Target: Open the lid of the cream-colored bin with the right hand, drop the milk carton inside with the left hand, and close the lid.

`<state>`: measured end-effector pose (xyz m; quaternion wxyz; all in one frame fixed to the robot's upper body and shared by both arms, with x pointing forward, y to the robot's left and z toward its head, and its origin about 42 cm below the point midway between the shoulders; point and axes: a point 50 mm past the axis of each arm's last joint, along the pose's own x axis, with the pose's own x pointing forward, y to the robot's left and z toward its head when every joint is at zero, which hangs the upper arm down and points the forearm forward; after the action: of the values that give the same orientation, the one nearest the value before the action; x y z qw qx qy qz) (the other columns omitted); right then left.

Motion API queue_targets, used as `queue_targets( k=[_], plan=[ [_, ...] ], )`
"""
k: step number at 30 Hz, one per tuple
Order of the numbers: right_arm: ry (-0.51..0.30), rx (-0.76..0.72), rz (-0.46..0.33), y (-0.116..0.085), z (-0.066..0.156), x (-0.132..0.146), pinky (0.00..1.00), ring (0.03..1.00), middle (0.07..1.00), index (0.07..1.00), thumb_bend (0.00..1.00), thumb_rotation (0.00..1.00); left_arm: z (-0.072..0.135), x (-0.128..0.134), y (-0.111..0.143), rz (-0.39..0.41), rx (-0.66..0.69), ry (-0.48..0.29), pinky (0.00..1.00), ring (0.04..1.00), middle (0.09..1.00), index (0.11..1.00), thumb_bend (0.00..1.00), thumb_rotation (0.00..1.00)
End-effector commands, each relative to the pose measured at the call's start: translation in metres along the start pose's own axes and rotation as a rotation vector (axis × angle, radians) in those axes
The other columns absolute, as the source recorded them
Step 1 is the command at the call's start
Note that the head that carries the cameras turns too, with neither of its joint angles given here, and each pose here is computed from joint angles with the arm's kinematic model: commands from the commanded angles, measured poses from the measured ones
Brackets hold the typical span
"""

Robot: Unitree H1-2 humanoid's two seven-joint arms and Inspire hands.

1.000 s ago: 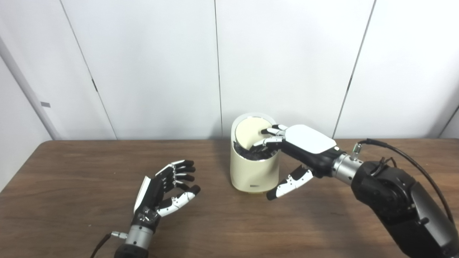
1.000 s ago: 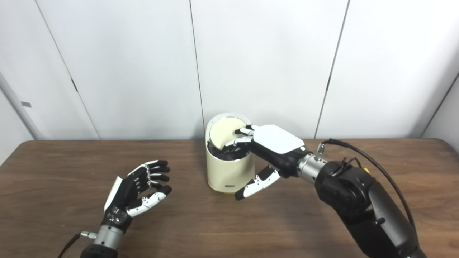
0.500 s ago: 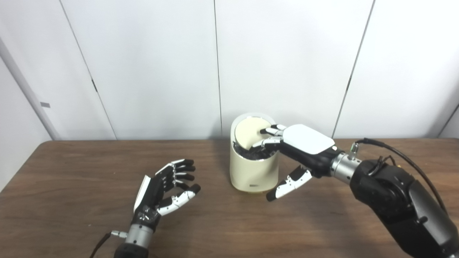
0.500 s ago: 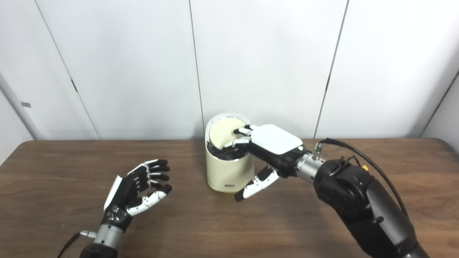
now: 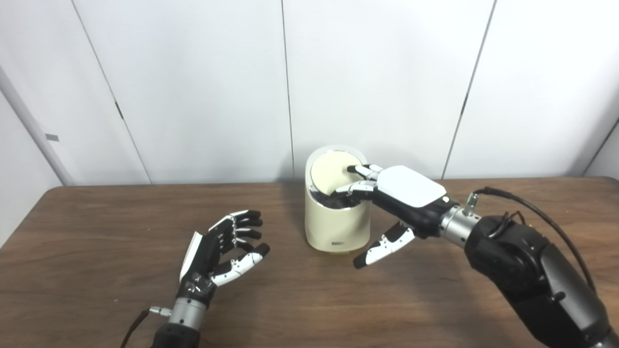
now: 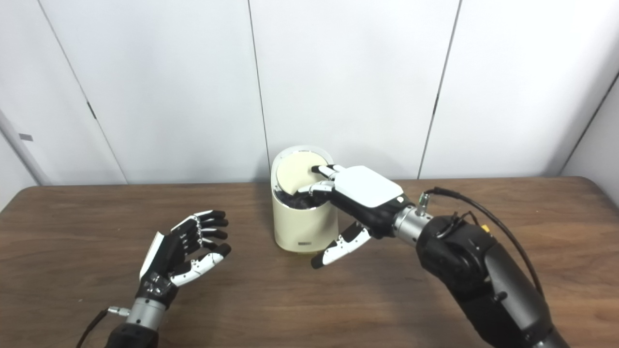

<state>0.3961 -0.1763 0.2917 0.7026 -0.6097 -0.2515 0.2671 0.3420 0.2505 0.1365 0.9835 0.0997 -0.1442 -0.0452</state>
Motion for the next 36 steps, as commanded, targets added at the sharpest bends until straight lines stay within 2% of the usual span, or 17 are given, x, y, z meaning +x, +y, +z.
queue_targets(
  k=[1,9,18,23,29,36],
  plan=[
    [0.031,-0.069,0.007,0.003,-0.005,0.006,1.0,1.0,0.861,0.868,0.72,0.58,0.018,0.009,0.005,0.016,0.016,-0.074,0.52,0.649,0.722,0.756,0.67,0.27],
    [0.036,-0.179,-0.006,0.016,-0.011,0.01,1.0,1.0,0.864,0.876,0.74,0.55,0.02,0.008,0.007,0.013,0.01,-0.078,0.51,0.644,0.72,0.753,0.65,0.26],
    [0.029,-0.167,0.019,0.021,-0.012,0.009,1.0,1.0,0.863,0.867,0.74,0.57,0.02,0.01,0.008,0.01,0.011,-0.073,0.52,0.645,0.717,0.754,0.67,0.25],
    [0.03,-0.136,0.008,0.016,-0.011,0.005,1.0,1.0,0.846,0.855,0.73,0.58,0.02,0.011,0.009,0.009,0.012,-0.073,0.52,0.646,0.719,0.754,0.67,0.26],
    [0.011,0.025,-0.133,-0.006,-0.01,-0.002,1.0,0.978,0.834,0.843,0.68,0.55,0.02,0.012,0.008,0.006,0.012,-0.075,0.52,0.647,0.717,0.755,0.65,0.24],
    [0.051,0.094,-0.235,-0.03,-0.013,-0.015,0.98,0.988,0.837,0.852,0.63,0.54,0.02,0.013,0.006,0.002,0.007,-0.083,0.51,0.645,0.719,0.75,0.64,0.23]
  ],
)
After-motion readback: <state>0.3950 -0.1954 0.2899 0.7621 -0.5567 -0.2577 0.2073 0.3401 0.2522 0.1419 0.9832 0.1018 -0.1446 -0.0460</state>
